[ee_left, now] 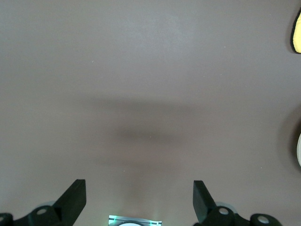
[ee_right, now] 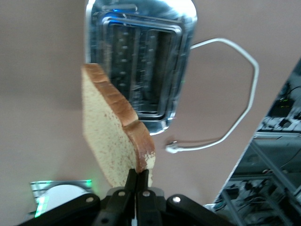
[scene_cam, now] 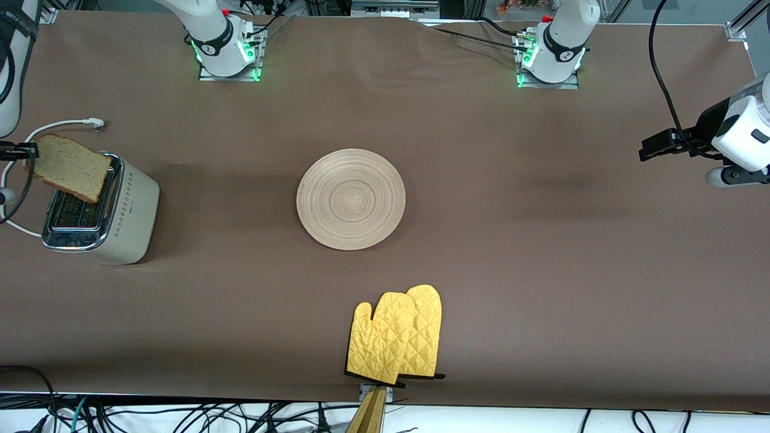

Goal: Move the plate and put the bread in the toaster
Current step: 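Lower the bread slice into the toaster slot with the right gripper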

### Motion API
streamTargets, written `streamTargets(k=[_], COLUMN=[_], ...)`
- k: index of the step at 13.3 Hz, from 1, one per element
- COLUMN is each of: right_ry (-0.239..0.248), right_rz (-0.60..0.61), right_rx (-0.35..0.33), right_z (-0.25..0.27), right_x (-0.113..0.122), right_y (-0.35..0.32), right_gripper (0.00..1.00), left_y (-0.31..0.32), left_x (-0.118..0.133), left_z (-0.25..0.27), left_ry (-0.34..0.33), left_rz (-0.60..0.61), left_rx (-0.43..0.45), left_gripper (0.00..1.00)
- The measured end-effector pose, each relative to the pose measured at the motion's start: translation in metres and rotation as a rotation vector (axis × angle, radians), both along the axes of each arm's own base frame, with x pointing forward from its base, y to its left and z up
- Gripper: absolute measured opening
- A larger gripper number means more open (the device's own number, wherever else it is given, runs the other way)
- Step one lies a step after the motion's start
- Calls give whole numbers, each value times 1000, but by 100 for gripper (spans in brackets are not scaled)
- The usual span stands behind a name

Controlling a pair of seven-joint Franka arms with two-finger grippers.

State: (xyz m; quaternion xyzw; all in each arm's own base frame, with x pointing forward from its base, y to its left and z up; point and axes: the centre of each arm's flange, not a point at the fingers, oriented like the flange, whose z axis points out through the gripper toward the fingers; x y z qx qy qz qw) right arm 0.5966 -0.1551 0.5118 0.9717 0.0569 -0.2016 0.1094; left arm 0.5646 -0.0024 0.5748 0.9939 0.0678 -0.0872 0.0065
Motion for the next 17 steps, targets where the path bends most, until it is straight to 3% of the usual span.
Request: streamTargets(k=[2, 17], right_ry=[-27, -27], right_rz=[30, 52], right_rx=[-10, -74], right_z=[-5, -59], right_x=[4, 26], right_y=[-28, -58], right_gripper=[2, 2], left_y=[0, 0], left_x=[0, 1], left_z=[-1, -3], left_ry=[1, 6], left_rz=[0, 0], left_rx=[0, 0], left_gripper=[100, 100])
